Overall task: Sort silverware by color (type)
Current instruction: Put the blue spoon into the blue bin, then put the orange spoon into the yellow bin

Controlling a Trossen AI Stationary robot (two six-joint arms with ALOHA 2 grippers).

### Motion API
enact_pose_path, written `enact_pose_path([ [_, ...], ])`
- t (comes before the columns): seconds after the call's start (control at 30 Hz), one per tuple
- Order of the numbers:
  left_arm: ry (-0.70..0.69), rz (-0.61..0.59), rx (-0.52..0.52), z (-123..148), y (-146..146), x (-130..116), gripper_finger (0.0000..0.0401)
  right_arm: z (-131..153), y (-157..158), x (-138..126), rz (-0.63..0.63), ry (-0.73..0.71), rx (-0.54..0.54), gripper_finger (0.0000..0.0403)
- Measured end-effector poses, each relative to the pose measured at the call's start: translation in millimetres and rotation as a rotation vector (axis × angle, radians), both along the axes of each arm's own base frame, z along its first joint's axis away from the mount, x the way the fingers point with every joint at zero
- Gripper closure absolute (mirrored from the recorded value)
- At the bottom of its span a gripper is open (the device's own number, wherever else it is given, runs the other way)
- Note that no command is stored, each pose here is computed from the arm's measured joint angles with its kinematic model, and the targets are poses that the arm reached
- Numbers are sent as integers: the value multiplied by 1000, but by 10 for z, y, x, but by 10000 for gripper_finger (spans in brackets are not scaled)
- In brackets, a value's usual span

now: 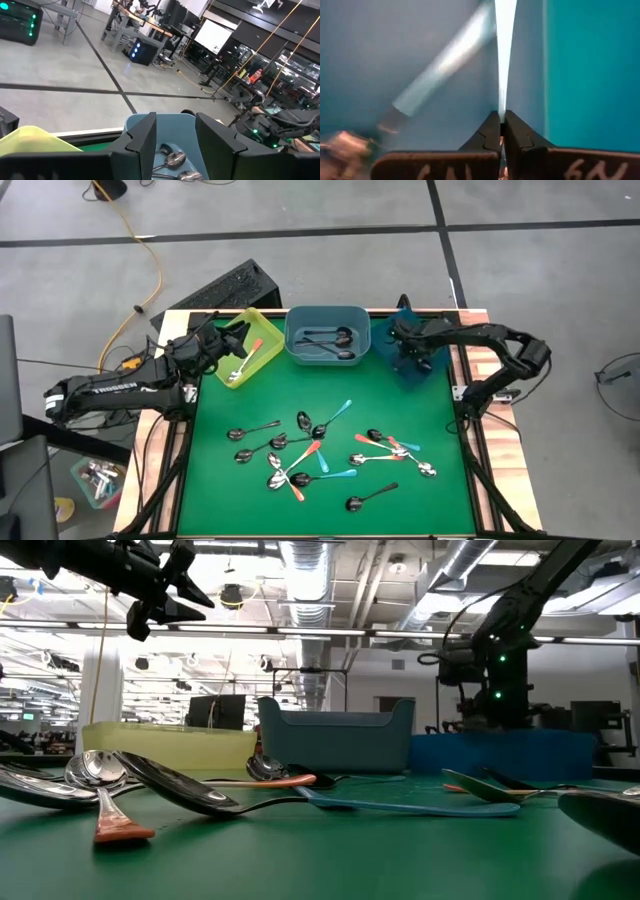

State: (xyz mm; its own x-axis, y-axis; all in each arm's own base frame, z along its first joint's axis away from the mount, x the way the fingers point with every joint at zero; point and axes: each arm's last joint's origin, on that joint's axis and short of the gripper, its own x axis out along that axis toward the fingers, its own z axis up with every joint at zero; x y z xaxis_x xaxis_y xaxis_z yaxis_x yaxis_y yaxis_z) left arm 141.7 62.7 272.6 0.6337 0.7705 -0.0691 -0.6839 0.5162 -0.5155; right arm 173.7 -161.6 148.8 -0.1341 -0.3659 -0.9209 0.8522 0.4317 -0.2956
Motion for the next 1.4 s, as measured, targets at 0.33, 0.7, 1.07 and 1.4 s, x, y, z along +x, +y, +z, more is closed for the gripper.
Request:
enact_pose_path([
  [0.33,0,-2,0,0,0,0,280,39,-42,-17,-29,-29,15,334],
  [0.7,-1,-46,-4,-1,-9,10,280,379,-175,128,1,-63,-6,280],
  [1.07,-3,-119,-10,-2,-24,25,280,1048,-224,402,100,-186,-8,241],
  [1.4,13,-213,-14,-14,-45,42,280,1660,466,850,507,-467,64,246],
])
